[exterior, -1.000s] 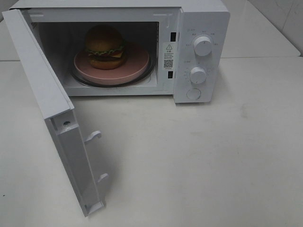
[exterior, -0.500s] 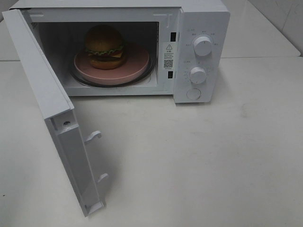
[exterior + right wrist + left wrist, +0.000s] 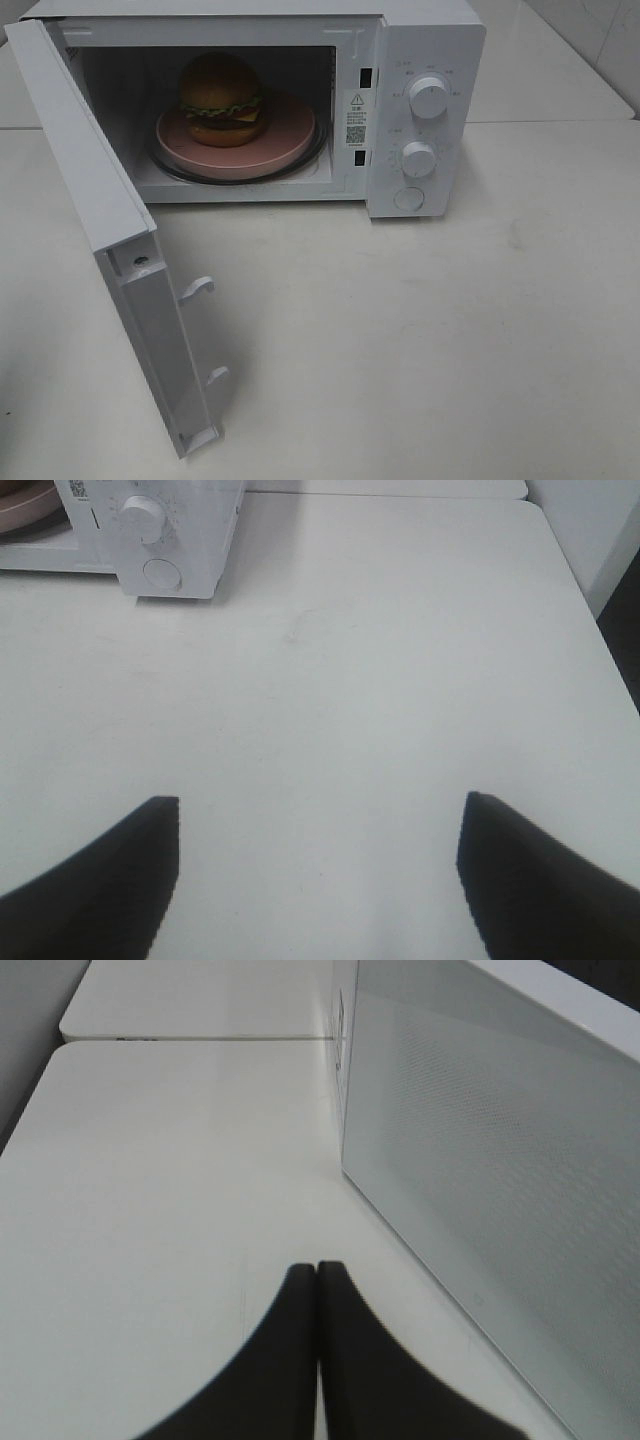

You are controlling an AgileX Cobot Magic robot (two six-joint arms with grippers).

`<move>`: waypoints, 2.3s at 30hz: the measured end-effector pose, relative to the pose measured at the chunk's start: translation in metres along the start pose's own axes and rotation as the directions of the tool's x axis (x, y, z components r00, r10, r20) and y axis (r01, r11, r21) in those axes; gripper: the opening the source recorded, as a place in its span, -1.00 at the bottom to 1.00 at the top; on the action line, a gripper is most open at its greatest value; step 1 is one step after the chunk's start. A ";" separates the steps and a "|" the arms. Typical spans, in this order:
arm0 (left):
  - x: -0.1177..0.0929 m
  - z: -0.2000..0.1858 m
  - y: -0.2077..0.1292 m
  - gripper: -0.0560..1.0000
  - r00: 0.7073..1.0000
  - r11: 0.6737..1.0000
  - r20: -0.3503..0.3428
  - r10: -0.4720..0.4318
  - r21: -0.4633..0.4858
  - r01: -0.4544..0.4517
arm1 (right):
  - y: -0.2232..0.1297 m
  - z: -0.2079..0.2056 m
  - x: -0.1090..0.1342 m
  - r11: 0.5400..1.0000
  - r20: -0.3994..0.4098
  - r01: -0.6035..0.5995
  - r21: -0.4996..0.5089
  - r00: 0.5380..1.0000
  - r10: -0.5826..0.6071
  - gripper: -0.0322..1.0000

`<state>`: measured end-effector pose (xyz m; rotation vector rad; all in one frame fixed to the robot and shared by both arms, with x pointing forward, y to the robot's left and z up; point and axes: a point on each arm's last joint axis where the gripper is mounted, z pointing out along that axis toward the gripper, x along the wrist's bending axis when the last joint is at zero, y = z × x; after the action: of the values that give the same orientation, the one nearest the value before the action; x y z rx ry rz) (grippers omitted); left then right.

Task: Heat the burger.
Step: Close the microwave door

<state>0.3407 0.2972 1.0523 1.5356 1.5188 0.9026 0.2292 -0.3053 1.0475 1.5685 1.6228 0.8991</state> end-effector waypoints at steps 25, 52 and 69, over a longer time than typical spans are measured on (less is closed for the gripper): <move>0.011 0.085 -0.028 -0.89 0.997 0.968 -0.071 0.025 -0.246 -0.042 | 0.000 0.000 0.000 1.000 0.000 0.000 0.000 1.000 0.000 0.50; -0.058 0.156 -0.047 -0.89 0.916 0.963 0.363 0.174 -0.257 -0.081 | 0.000 0.000 0.000 1.000 0.000 0.000 0.000 1.000 0.000 0.49; -0.118 0.179 -0.037 -0.89 0.911 0.956 0.374 0.171 -0.287 -0.062 | 0.000 0.000 0.000 1.000 0.000 0.000 0.000 1.000 0.000 0.49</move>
<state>0.4801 0.1699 0.9438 1.5091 0.9797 0.7701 0.2292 -0.3053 1.0475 1.5685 1.6228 0.8991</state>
